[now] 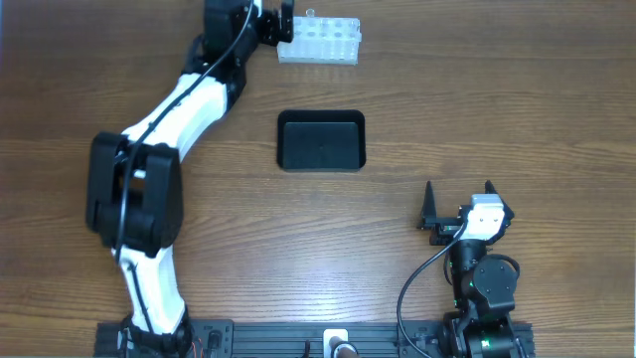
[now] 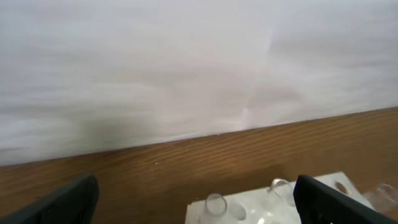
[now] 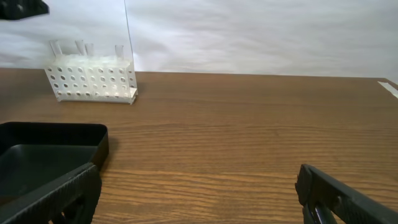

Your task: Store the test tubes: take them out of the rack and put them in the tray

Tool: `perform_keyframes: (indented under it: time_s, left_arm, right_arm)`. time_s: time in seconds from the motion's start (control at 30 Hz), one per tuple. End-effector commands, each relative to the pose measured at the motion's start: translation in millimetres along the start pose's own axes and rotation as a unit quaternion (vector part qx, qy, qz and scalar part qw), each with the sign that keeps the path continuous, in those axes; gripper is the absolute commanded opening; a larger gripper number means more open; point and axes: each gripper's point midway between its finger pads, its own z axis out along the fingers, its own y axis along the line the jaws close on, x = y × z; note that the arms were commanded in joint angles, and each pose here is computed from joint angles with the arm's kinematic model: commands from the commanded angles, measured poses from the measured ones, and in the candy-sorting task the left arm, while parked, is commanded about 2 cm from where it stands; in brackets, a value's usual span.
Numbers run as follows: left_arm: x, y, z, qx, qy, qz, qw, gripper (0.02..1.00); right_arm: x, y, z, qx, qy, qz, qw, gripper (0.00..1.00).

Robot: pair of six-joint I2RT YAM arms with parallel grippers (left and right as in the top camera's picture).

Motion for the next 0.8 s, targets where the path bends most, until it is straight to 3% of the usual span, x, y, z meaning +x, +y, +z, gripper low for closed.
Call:
perform_keyframes:
  time_s: [0.03,0.37,0.8]
  left_arm:
    - [14,3,17,-0.011,0.009,-0.018,1.000,0.998]
    - [29,3,36,-0.052,0.012,-0.012,0.998,0.998]
    - [39,2,41,-0.063,0.020,-0.009,0.998,0.945]
  right_arm:
    - [3,-1,0,0.001,0.003,-0.002,1.000,0.993]
    - [3,-1,0,0.001,0.003,-0.002,1.000,0.991]
    - [3,-1,0,0.001,0.003,-0.002,1.000,0.993]
